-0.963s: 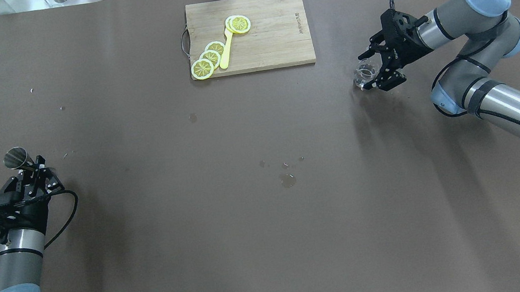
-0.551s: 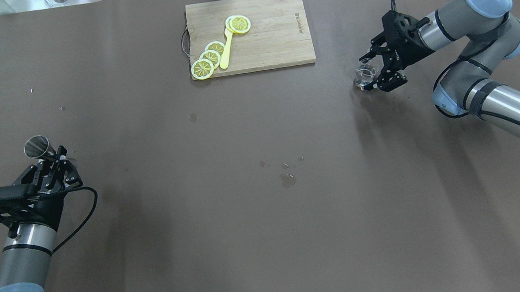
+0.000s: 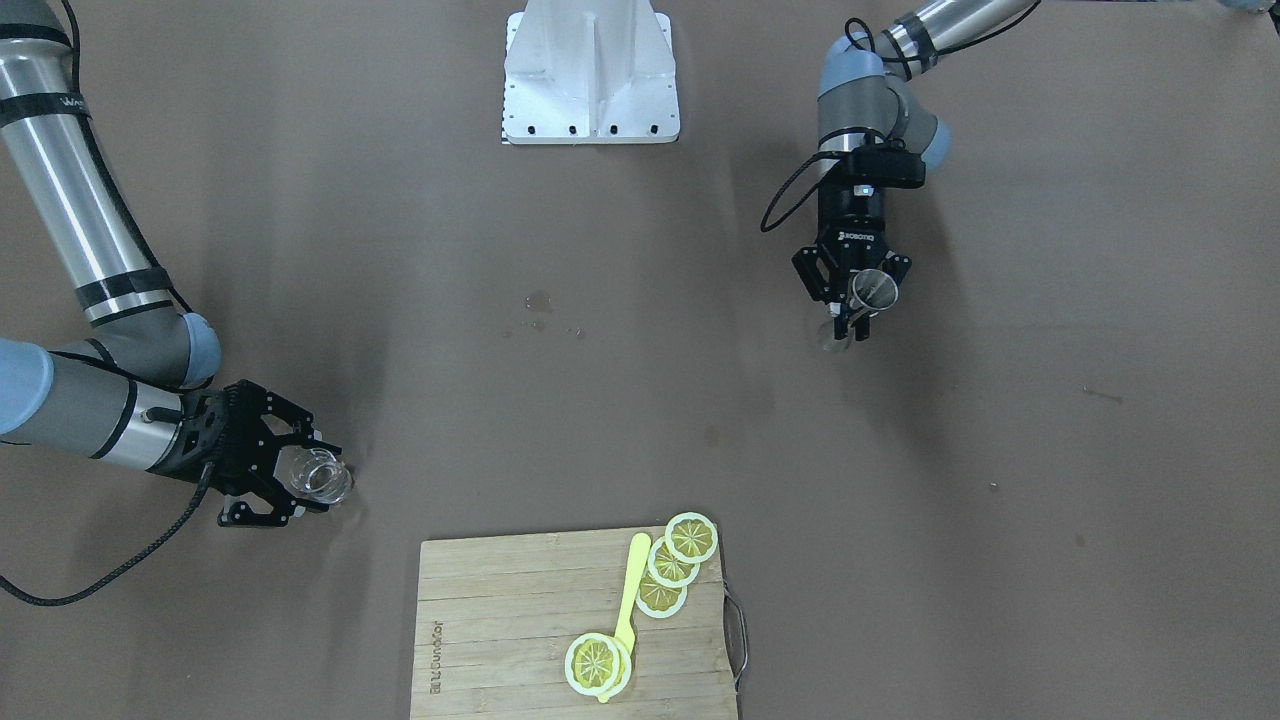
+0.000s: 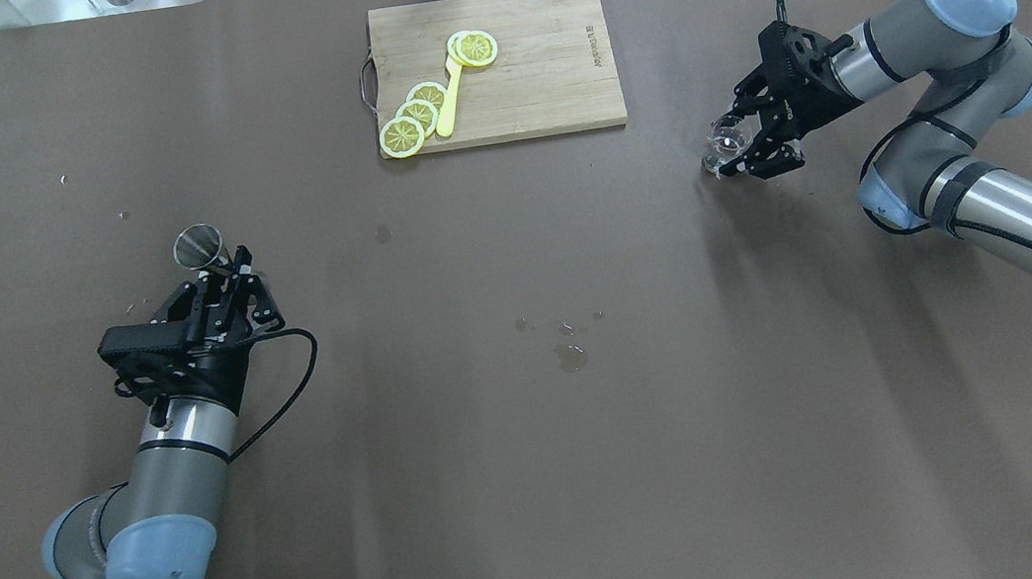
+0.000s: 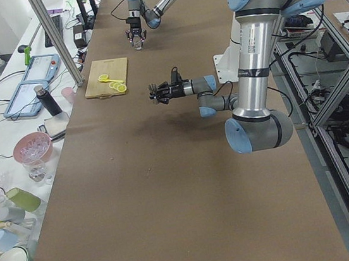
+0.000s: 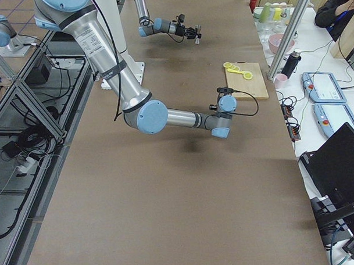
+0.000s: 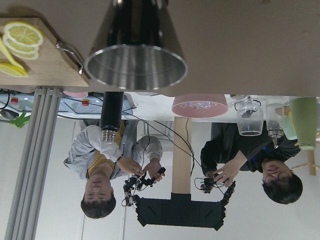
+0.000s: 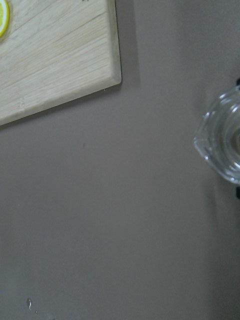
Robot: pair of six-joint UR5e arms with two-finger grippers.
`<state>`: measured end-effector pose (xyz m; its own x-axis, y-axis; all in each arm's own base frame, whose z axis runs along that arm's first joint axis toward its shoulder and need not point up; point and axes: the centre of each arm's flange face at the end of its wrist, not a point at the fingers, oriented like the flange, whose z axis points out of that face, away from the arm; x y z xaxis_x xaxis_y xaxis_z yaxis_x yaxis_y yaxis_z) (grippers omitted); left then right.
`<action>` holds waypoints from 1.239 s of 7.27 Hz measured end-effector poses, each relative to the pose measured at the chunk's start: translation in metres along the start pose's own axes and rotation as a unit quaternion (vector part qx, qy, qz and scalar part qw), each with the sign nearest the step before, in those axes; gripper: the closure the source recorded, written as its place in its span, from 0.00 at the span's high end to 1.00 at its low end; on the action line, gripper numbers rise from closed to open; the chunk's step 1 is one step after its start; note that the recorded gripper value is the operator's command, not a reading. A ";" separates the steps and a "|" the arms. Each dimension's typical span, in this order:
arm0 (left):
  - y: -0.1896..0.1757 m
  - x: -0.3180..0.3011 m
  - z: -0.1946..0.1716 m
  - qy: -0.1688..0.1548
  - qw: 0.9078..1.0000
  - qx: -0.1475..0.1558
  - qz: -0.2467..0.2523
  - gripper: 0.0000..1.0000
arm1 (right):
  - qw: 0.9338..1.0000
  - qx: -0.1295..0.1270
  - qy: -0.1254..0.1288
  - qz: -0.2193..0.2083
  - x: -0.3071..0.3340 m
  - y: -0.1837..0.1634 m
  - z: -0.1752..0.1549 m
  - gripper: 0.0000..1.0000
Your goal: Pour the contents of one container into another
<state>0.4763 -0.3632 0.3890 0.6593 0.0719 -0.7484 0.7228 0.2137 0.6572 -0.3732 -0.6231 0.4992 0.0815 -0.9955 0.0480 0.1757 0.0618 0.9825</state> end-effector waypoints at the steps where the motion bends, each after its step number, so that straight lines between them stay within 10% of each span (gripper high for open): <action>1: -0.004 0.013 0.007 0.002 1.000 0.005 0.016 0.00 | 1.000 0.001 0.002 0.000 0.001 -0.001 -0.002 0.17; 2: -0.012 0.029 0.014 0.007 1.000 0.007 0.029 0.00 | 1.000 0.002 0.006 -0.001 0.005 -0.002 -0.008 0.02; 9: -0.051 0.139 0.078 0.060 0.990 -0.008 0.125 0.00 | 1.000 0.007 0.015 0.016 0.044 -0.048 -0.082 0.00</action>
<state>0.5477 -0.4400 0.2581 0.7876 0.2396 -0.5676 0.5356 0.1892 0.8230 -0.2978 -0.6643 0.4392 0.1160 -0.9904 0.0746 0.1594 0.0927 0.9828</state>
